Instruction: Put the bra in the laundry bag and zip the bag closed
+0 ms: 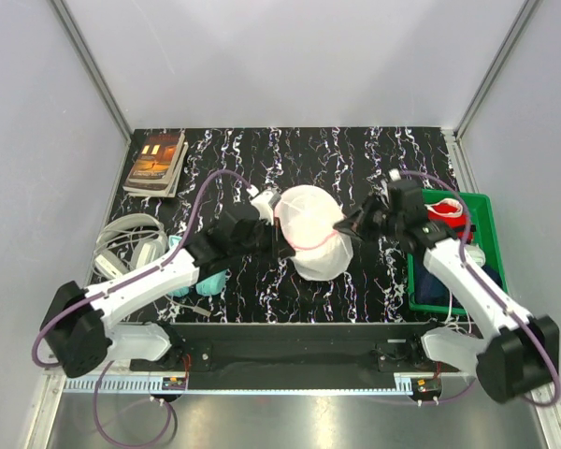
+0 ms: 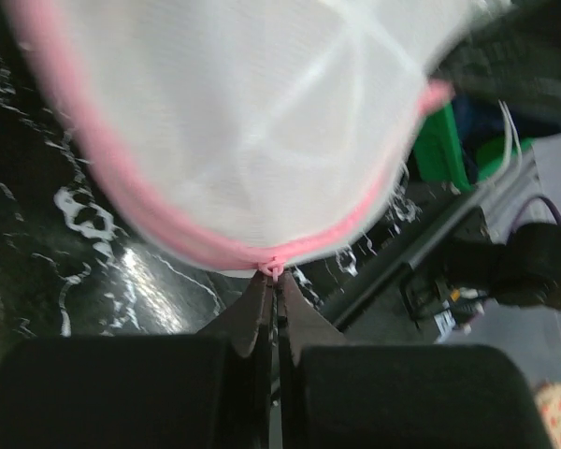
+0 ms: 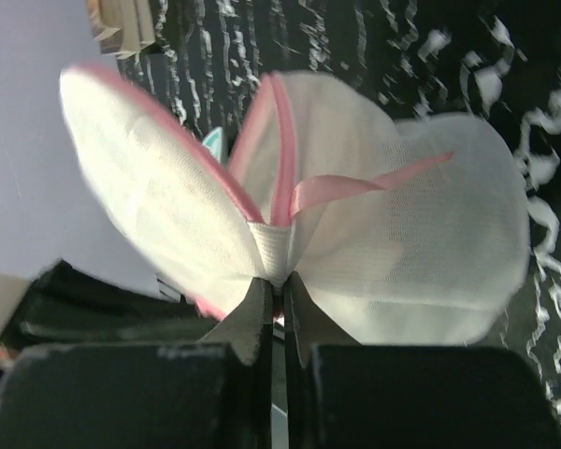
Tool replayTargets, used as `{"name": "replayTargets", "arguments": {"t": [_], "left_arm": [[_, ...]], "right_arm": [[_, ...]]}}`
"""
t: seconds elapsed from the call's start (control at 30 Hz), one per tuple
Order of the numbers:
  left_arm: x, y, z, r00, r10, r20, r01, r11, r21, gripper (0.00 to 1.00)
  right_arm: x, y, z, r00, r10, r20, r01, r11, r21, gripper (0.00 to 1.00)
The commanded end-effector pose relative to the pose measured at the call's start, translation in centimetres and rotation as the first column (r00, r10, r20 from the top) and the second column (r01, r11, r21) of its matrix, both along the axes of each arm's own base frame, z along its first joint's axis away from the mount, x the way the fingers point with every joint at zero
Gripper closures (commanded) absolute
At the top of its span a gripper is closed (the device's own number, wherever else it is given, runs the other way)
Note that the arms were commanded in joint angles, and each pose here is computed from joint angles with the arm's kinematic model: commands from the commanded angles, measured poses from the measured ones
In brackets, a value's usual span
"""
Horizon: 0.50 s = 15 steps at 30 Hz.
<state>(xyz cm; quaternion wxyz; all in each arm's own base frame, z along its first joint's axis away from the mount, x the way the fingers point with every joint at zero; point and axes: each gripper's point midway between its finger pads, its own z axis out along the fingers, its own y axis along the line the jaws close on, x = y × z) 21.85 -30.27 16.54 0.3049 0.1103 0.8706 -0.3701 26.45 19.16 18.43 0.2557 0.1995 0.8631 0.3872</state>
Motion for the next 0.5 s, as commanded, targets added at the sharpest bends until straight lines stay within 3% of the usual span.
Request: {"name": "replayTargets", "arguments": {"t": [0.0, 0.07, 0.13, 0.17, 0.23, 0.47], "left_arm": [[-3.7, -2.7, 4.0, 0.986, -0.157, 0.05, 0.163, 0.974, -0.156, 1.0], [-4.7, -3.7, 4.6, 0.982, -0.184, 0.05, 0.19, 0.965, -0.18, 1.0], [-4.8, -4.4, 4.5, 0.981, -0.191, 0.04, 0.195, 0.961, -0.195, 1.0], [-4.8, -4.7, 4.4, 0.982, -0.186, 0.022, 0.187, 0.96, -0.209, 1.0], [-4.5, -5.3, 3.4, 0.984, -0.179, -0.004, 0.174, 0.963, -0.204, 1.0], [-3.3, -8.9, 2.5, 0.976, -0.21, -0.055, 0.186, 0.94, -0.285, 1.0]], "right_arm": [[3.3, 2.8, 5.0, 0.953, 0.239, 0.188, -0.236, 0.971, -0.038, 1.0], [4.0, 3.4, 3.9, 0.951, 0.282, 0.126, -0.279, 0.959, -0.041, 1.0], [4.9, 3.3, 4.2, 0.954, 0.281, 0.104, -0.276, 0.96, -0.053, 0.92], [5.0, 2.8, 3.1, 0.961, 0.272, 0.056, -0.268, 0.961, -0.073, 0.86], [5.1, 2.1, 2.0, 0.972, 0.236, 0.023, -0.232, 0.966, -0.11, 0.63], [0.2, -1.4, -1.0, 0.99, 0.132, -0.058, -0.141, 0.971, -0.194, 0.36]]}}
